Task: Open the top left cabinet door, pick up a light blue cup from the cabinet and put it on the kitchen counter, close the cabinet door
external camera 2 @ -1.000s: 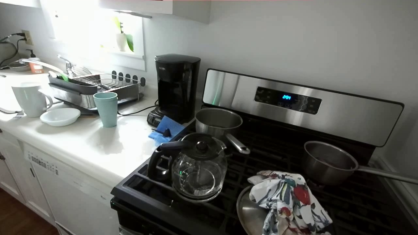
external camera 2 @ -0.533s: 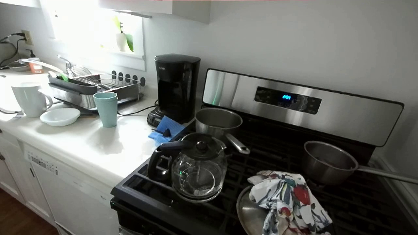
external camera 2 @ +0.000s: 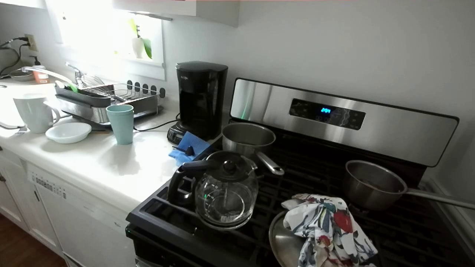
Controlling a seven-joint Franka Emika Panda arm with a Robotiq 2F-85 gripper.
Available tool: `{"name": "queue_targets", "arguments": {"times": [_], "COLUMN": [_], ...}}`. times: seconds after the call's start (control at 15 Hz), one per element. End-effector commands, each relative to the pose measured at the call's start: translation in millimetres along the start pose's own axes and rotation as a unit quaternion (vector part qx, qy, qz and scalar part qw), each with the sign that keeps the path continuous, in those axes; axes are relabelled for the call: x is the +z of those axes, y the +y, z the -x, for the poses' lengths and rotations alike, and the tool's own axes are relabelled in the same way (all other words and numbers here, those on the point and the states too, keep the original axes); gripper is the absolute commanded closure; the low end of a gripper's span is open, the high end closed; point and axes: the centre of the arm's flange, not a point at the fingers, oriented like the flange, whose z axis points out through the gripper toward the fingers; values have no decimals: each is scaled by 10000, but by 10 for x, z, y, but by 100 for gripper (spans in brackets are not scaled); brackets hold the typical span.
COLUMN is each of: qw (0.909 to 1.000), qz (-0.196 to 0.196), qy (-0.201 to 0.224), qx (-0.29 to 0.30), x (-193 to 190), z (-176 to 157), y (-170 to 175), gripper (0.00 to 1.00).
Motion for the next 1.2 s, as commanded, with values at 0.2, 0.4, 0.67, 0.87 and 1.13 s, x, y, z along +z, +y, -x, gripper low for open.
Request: {"name": "queue_targets", "arguments": {"times": [0.2,0.4,0.67,0.87,1.13], "qw": [9987,9984,9988,9985,9979], "qz": [-19,-34,17,6,99], "qy": [158,120,75,123,164], "qx": [477,545,491,542,620], "x": [225,340,501,555,589], "z": [-313,-347,-357,-387,-409], "y": [-154,-200,-164,-132,-96], "gripper": [0,0,0,0,12]}}
